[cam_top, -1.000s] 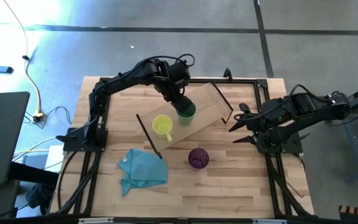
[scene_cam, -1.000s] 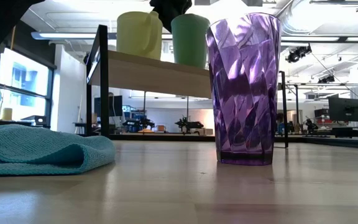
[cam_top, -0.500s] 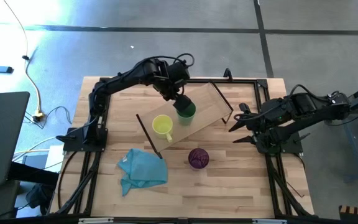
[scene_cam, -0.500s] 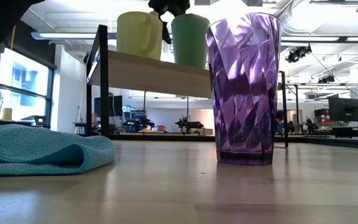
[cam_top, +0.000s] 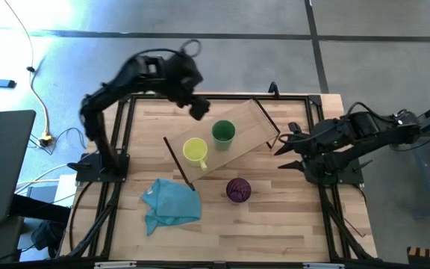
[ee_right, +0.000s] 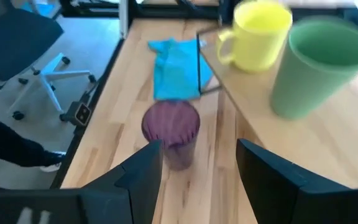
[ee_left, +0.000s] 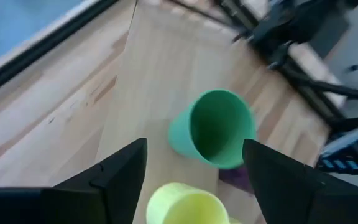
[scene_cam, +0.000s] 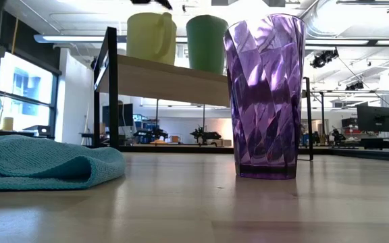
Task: Stack small to large cups/mugs on shelf
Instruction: Put the purple cup on the shelf
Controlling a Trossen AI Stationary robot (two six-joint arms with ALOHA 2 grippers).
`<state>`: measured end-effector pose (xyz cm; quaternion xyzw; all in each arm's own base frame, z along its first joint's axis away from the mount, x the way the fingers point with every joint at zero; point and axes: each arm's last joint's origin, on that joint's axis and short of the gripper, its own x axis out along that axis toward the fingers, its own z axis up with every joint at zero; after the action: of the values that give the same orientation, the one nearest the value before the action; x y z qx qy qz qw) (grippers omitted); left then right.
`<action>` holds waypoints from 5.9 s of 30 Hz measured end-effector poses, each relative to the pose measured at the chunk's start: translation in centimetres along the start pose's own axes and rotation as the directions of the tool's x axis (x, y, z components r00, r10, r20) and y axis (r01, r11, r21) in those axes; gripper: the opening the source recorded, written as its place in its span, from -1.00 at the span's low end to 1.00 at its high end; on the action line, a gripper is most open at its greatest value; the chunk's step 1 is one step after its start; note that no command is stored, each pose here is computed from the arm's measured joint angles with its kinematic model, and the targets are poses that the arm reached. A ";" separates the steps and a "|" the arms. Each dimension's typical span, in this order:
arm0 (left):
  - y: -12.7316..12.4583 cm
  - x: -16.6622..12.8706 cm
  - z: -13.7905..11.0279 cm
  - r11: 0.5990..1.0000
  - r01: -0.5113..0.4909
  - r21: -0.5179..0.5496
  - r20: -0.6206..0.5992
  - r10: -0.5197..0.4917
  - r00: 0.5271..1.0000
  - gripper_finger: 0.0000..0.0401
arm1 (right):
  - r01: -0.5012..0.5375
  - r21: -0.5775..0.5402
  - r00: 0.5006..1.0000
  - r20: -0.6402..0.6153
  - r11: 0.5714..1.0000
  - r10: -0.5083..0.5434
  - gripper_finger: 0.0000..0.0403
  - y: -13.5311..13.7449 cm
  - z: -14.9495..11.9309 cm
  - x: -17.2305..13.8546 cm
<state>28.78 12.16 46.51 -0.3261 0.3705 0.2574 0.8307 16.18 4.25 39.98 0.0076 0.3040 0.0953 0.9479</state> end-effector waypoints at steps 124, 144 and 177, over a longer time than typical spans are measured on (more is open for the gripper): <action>-11.6 -11.3 -29.5 0.926 0.054 0.373 0.507 -0.252 0.824 0.04 | 0.247 0.462 0.906 -0.422 0.852 -0.034 -1.00 -0.5 -1.0 12.2; -11.6 -11.4 -29.4 0.930 0.046 0.365 0.530 -0.248 0.811 -0.01 | 0.277 0.557 0.940 -0.325 0.783 -0.101 -1.00 -2.5 -1.3 4.1; -11.8 -11.5 -29.3 0.951 0.082 0.299 0.568 -0.247 0.785 -0.06 | 0.474 0.479 0.875 -0.162 0.739 -0.456 -1.00 -8.5 2.6 -7.4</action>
<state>16.74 -19.16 44.61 -0.1481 0.0894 0.2226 0.9594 13.30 -5.34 45.77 0.1777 0.3264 -0.2268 0.9003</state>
